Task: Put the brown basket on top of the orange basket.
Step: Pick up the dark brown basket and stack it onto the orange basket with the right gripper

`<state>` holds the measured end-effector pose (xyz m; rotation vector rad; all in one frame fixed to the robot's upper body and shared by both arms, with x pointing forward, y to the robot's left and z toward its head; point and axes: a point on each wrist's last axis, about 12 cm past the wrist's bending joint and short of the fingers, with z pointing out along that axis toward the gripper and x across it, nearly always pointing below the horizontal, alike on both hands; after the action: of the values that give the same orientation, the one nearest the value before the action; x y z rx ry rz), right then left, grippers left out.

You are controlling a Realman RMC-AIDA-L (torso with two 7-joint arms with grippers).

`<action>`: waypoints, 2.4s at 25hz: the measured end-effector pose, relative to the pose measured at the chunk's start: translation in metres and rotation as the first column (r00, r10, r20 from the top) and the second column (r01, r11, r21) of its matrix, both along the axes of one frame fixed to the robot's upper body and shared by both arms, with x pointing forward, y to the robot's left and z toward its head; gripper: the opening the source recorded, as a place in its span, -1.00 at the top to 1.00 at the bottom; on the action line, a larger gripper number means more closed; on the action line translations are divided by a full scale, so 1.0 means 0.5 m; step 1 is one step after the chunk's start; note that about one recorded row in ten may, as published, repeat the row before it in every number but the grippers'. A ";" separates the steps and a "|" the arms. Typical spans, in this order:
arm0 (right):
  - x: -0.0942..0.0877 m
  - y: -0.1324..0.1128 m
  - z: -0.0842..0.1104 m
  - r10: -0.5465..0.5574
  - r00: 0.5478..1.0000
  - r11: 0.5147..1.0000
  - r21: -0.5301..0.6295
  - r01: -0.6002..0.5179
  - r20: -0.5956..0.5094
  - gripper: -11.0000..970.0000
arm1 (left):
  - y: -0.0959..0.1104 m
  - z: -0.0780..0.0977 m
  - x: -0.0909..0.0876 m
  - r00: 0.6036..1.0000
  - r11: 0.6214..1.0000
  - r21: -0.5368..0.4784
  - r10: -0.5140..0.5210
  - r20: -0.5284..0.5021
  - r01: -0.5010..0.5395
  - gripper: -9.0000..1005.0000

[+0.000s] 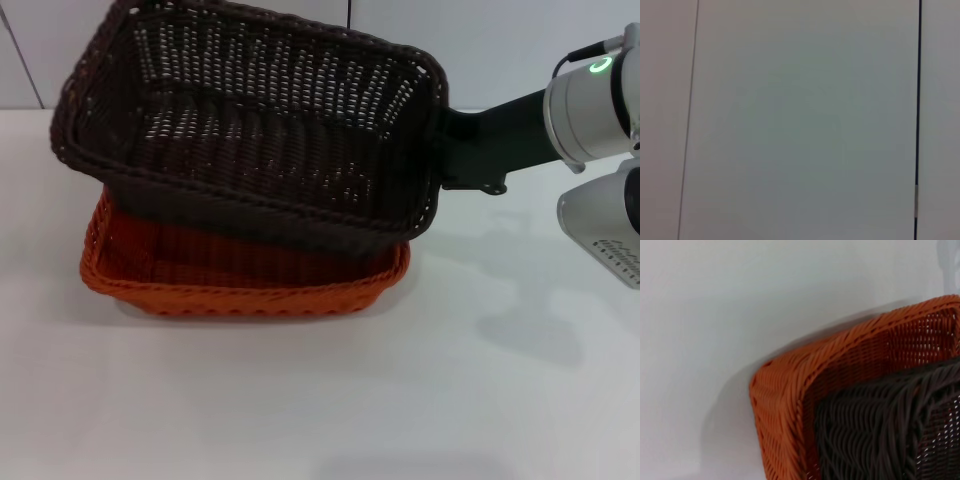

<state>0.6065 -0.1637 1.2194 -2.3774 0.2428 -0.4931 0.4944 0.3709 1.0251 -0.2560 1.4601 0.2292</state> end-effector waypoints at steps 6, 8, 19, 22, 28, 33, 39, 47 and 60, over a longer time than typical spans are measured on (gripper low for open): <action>0.002 0.013 0.000 0.019 1.000 1.000 0.003 -0.019 -0.009 0.63 | 0.000 0.003 0.005 1.000 1.000 0.001 0.001 0.004 -0.001 -0.53; 0.000 0.013 -0.005 0.022 1.000 1.000 -0.001 -0.022 -0.018 0.63 | 0.003 0.004 0.005 1.000 1.000 0.003 0.010 0.006 -0.010 -0.53; -0.002 0.005 -0.025 0.018 0.999 1.000 -0.002 -0.018 -0.039 0.62 | 0.029 0.010 -0.003 0.997 0.998 0.001 0.071 0.024 -0.071 -0.53; -0.001 0.005 -0.028 0.014 0.999 1.000 0.010 -0.014 -0.046 0.58 | 0.029 0.011 -0.003 0.997 0.997 0.001 0.071 0.026 -0.071 -0.53; 0.000 0.002 -0.043 -0.008 0.999 1.000 0.022 0.009 -0.039 0.50 | 0.029 0.011 0.000 0.997 0.998 0.002 0.068 0.021 -0.068 -0.53; -0.003 0.002 -0.059 -0.028 0.999 0.999 0.021 0.028 -0.024 0.44 | 0.040 0.010 0.002 0.995 0.995 -0.012 0.095 0.010 -0.095 -0.53; -0.007 -0.004 -0.069 -0.056 0.998 0.998 0.030 0.056 -0.001 0.33 | 0.045 0.011 0.003 0.994 0.994 -0.017 0.105 0.008 -0.104 -0.53; -0.028 -0.012 -0.079 -0.082 0.996 0.995 0.056 0.080 0.043 0.16 | 0.049 0.017 0.006 0.993 0.993 -0.025 0.117 0.023 -0.116 -0.53; -0.090 -0.038 -0.114 -0.156 0.985 0.983 0.105 0.149 0.066 -0.07 | 0.048 0.019 0.008 0.994 0.994 -0.024 0.107 0.030 -0.107 -0.53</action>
<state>0.5616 -0.1830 1.1624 -2.2485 0.4091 -0.6252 0.4984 0.3951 1.0347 -0.3549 1.4203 0.2948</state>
